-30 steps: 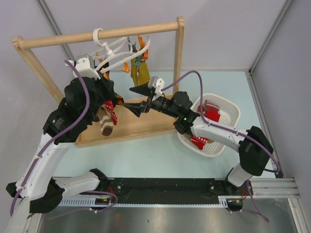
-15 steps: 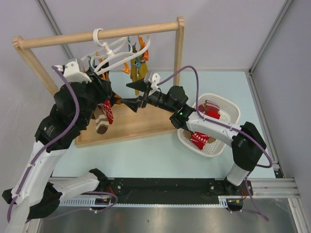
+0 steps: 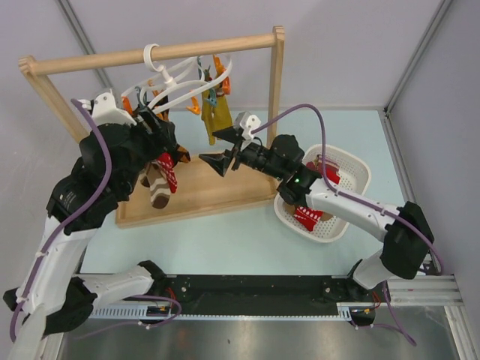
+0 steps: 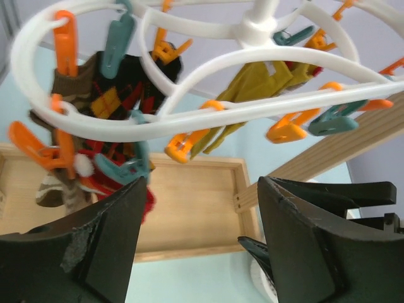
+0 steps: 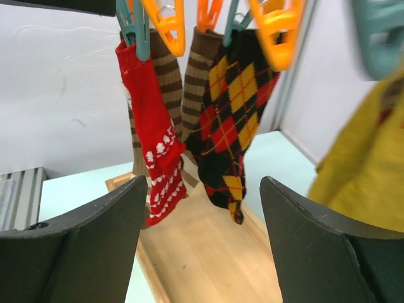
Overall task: Clip the socks to the hanger
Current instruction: Open the clamp at the hanger.
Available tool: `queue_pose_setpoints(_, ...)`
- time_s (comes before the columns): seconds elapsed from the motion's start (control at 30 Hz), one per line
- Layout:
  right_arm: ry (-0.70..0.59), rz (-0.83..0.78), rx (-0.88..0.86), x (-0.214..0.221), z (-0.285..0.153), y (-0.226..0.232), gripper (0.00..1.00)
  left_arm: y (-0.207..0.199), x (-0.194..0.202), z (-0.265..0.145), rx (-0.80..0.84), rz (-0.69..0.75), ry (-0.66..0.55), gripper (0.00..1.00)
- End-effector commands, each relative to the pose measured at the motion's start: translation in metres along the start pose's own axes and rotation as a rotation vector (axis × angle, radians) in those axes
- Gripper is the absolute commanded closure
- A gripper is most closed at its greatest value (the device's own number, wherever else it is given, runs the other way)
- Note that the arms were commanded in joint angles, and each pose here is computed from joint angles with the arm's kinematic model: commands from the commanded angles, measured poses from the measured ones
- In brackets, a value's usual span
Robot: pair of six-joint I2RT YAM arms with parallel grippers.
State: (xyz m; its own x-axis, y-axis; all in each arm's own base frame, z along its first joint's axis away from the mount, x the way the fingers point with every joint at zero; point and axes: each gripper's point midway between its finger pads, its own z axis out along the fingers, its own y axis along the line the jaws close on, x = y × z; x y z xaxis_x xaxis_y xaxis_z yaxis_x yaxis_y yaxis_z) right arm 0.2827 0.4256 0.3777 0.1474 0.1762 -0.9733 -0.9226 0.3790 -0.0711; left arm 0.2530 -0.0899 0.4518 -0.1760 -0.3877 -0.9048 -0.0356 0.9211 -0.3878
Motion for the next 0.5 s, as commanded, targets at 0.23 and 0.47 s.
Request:
queue_pose_setpoints(0.23, -0.033, -0.008, 0.127, -0.025, -0.053, -0.02, 0.22, -0.009, -0.011, -0.005, -0.212, -0.039, -0.065, 0.26)
queue_pose_setpoints(0.47, -0.034, 0.002, 0.148, -0.023, -0.071, -0.025, 0.22, -0.008, -0.008, 0.002, -0.296, -0.02, -0.127, 0.28)
